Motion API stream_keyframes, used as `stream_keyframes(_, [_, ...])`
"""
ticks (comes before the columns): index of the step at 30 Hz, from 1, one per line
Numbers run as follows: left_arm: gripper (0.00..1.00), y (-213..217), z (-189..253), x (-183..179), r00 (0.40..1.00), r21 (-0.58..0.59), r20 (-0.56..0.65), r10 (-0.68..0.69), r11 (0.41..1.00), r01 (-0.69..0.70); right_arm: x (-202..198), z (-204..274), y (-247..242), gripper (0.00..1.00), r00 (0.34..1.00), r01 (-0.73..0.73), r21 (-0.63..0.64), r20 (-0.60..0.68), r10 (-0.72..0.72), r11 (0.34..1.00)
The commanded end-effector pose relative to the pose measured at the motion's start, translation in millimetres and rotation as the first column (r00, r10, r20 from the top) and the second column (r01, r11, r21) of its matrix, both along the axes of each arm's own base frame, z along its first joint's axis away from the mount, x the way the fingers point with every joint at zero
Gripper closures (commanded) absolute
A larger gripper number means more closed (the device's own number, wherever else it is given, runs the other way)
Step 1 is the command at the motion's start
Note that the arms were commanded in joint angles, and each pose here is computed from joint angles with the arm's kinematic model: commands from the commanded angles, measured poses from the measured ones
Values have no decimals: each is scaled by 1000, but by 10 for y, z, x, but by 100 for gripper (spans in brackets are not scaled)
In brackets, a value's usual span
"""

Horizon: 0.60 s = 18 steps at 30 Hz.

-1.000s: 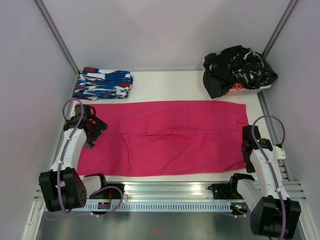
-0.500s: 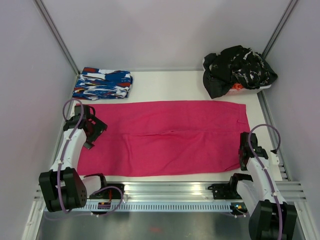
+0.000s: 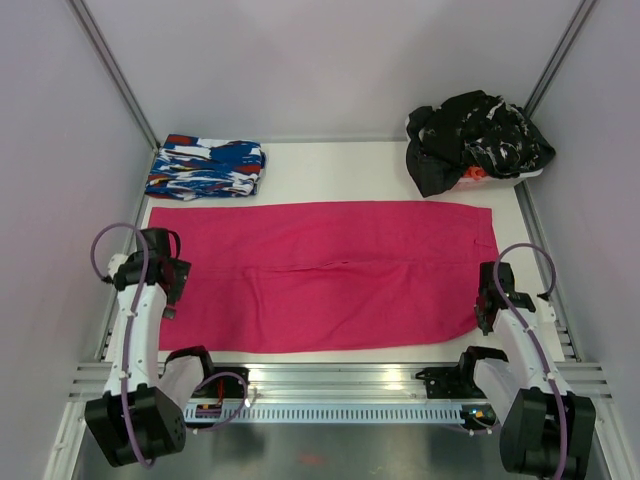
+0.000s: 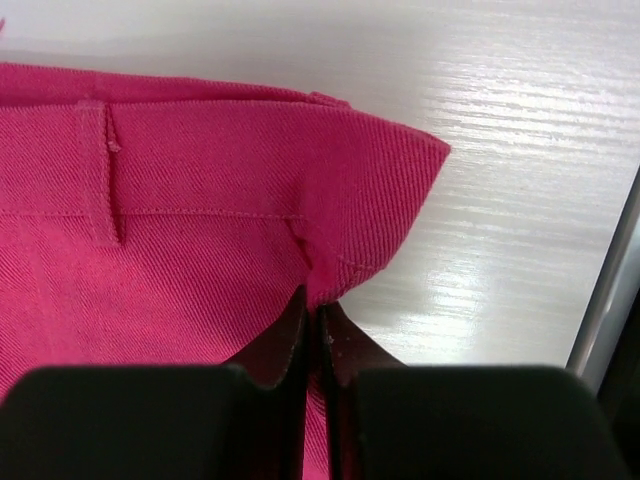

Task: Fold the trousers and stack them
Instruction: Fold the trousers

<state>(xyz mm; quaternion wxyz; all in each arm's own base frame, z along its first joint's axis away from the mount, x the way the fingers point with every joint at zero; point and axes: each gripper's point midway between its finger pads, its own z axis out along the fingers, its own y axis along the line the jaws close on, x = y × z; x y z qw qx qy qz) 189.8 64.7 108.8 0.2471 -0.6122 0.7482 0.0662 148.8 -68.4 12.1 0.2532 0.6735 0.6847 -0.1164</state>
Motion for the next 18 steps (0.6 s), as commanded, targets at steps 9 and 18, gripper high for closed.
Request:
stream_keyframes(9, [10, 552, -219, -926, 815, 243, -158, 558, 822, -515, 155, 35, 106, 92, 989, -150, 39, -4, 150, 988])
stream_keyframes(18, [7, 887, -591, -722, 868, 60, -11, 497, 866, -496, 372, 223, 66, 87, 980, -197, -2, 3, 197, 980])
